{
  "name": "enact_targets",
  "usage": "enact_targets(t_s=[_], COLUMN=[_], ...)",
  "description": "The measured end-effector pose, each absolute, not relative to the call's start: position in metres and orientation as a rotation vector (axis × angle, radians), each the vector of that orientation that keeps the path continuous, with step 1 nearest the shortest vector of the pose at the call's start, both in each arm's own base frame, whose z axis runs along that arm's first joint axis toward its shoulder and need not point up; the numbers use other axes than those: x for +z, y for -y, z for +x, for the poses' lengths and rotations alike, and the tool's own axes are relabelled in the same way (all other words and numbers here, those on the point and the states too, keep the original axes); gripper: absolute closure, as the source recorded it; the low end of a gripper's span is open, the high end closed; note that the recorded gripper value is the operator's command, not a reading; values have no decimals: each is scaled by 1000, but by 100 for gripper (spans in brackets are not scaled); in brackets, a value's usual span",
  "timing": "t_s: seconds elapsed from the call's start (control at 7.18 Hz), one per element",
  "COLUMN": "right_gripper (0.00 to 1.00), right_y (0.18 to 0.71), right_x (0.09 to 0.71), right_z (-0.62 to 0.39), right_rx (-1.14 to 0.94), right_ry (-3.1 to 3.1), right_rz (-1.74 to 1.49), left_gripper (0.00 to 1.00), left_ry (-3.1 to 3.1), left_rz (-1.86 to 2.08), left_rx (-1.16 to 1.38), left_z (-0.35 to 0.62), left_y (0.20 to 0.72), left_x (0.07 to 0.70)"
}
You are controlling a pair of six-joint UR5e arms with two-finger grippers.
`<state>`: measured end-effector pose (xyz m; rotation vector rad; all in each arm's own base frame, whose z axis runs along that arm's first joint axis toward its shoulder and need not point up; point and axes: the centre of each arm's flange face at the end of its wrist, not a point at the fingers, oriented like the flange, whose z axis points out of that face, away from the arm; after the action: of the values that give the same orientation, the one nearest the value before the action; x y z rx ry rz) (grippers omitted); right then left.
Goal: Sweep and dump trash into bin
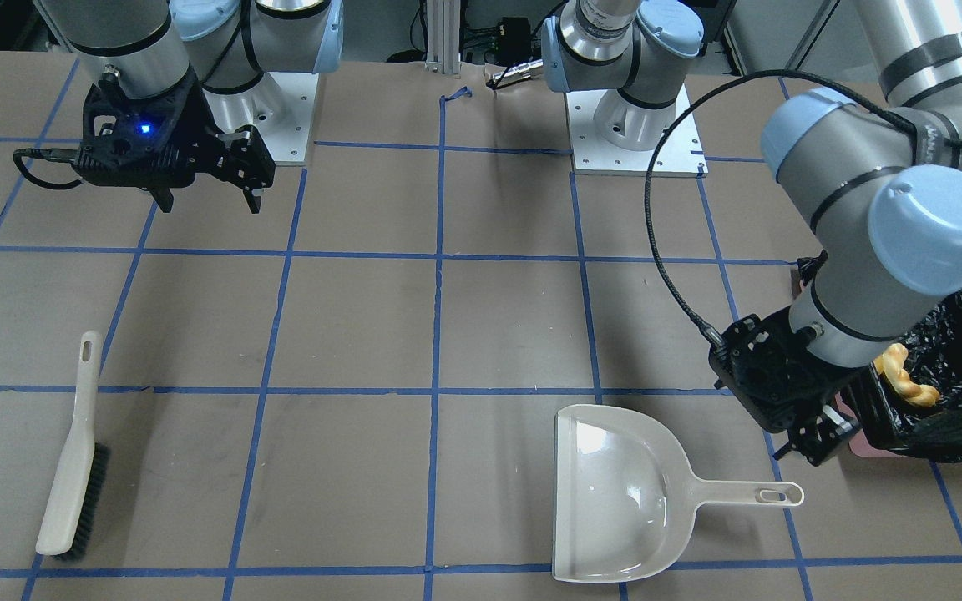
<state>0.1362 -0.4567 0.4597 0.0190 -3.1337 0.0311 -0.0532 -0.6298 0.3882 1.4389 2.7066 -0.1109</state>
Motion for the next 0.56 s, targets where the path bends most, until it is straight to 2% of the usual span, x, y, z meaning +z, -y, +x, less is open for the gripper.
enact_targets(t_s=[0.56], right_gripper=[0], right_y=[457], right_x=[460], right_z=[136], right_rx=[34], right_ry=[3134], right_rz=[19], left_gripper=[0], left_ry=[-3051], left_rz=[564], left_rx=[-117], left_z=[-94], left_y=[541], left_x=[415])
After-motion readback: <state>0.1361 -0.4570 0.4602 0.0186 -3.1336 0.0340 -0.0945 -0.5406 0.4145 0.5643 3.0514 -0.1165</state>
